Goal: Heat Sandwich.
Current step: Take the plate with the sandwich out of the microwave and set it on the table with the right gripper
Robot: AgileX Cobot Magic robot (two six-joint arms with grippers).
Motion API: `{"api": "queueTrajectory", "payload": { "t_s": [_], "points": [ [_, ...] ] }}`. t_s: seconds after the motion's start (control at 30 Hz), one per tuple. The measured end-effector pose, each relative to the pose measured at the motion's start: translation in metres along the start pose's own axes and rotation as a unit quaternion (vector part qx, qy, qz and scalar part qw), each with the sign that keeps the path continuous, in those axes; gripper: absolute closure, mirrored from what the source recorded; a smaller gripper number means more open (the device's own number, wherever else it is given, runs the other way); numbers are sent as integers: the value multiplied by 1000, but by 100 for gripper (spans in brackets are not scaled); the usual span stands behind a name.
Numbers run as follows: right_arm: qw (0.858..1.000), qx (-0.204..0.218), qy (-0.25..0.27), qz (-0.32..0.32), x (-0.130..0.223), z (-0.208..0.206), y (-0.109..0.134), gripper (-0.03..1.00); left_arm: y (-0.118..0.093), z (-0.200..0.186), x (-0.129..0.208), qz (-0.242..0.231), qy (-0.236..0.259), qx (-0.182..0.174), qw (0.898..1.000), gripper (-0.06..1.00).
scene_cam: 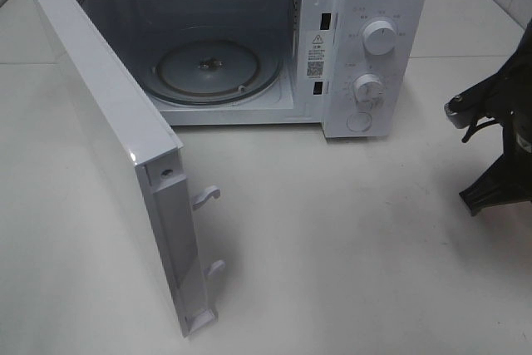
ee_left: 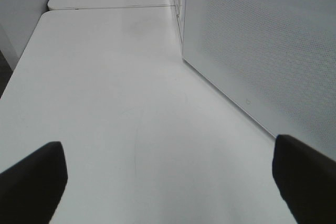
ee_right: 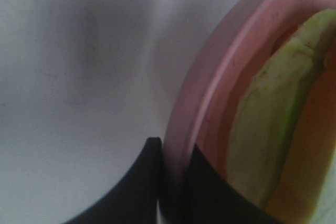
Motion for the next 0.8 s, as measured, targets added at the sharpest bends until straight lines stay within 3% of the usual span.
{"api": "queueTrajectory", "payload": {
  "t_s": [0.8],
  "points": [
    [1000, -5, -1, -4, -20, 52, 30, 88, 0, 0, 0, 0, 0, 0, 1000, -5]
  ]
}}
Point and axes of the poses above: a point on each arm's last joint axis where the gripper is mounted, z pointing out along that axis toward the gripper, y along the wrist's bending axis when the last joint is at zero, x = y × z, the point moved 9 cm from there along z, pointing out along that axis toward the gripper, and after that the axes turned 8 degrees about -z, right-handed, at the moved point
